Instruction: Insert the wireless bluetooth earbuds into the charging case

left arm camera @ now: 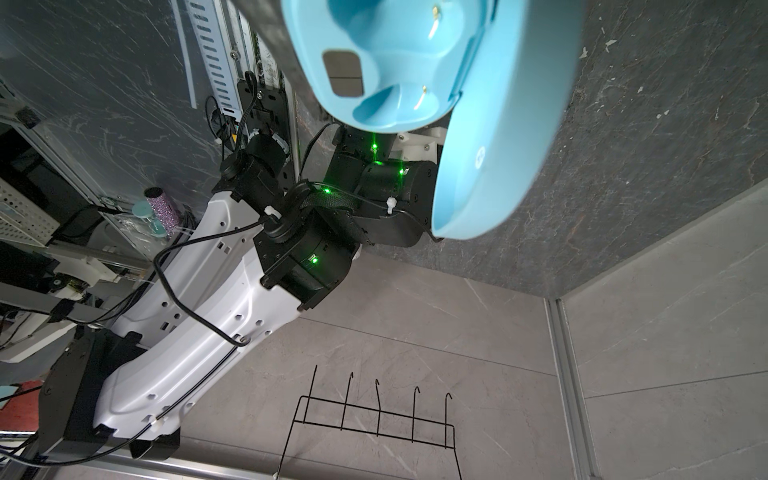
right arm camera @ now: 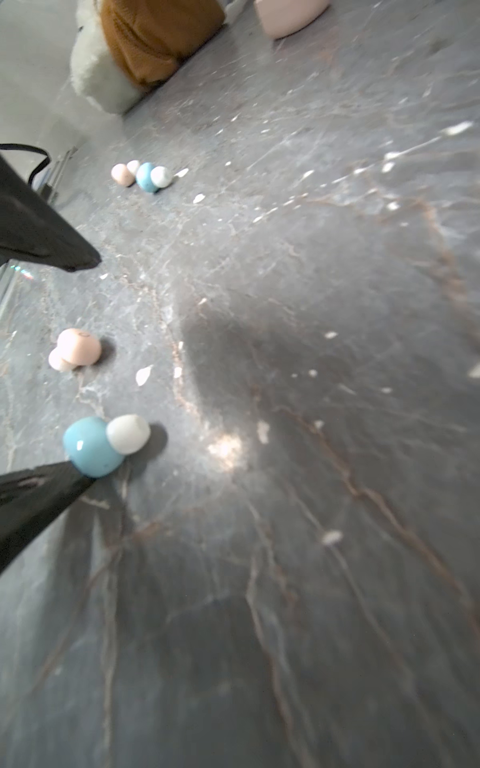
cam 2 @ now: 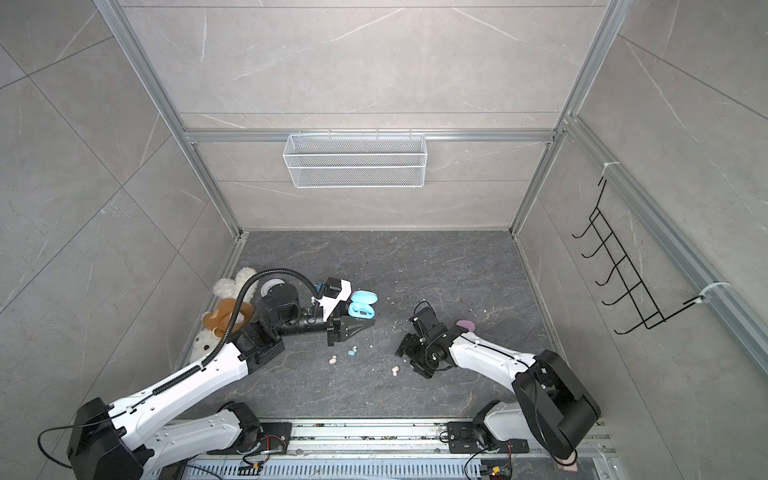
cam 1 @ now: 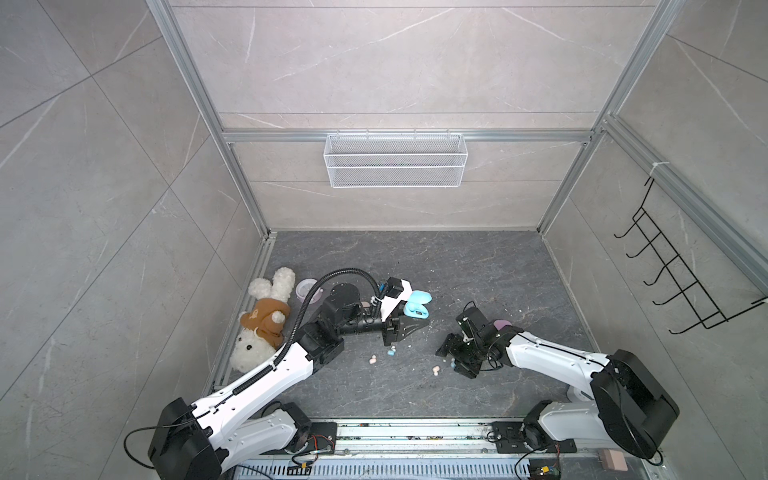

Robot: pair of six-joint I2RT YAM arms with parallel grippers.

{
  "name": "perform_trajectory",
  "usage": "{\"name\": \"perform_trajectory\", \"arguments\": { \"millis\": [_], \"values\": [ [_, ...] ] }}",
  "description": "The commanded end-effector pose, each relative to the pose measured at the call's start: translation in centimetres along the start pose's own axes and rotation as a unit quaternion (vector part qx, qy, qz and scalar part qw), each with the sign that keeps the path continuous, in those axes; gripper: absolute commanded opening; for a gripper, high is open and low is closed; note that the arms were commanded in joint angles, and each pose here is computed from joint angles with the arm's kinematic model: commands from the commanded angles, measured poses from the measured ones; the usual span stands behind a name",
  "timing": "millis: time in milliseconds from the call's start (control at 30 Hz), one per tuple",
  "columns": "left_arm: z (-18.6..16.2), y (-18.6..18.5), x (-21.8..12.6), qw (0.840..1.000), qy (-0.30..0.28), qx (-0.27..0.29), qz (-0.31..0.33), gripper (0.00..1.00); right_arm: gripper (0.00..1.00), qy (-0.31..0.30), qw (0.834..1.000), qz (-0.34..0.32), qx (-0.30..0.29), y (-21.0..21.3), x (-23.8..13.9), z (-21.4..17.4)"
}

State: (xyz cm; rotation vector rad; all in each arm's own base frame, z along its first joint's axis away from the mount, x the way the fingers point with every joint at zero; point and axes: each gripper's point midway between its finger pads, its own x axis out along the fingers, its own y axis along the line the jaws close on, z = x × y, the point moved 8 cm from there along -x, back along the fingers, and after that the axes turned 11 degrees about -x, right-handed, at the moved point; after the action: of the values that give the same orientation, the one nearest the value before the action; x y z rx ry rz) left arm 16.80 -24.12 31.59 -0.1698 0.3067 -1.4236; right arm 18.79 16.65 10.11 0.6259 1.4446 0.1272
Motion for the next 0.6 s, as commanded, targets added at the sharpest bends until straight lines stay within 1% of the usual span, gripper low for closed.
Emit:
{"name": "perform_trajectory", "arguments": {
  "millis": [0, 567],
  "values": [
    [0.7, -0.4, -0.6, 1.0, -0.016, 0.019, 0.006, 0.27, 0.75, -0.022, 0.999, -0.023, 0.018, -0.5, 0.4, 0.4],
    [0.8, -0.3, -0.7, 1.0, -0.018, 0.022, 0.009, 0.27, 0.74, -0.038, 0.999, 0.015, -0.004, 3.3, 0.1, 2.5]
  ]
}}
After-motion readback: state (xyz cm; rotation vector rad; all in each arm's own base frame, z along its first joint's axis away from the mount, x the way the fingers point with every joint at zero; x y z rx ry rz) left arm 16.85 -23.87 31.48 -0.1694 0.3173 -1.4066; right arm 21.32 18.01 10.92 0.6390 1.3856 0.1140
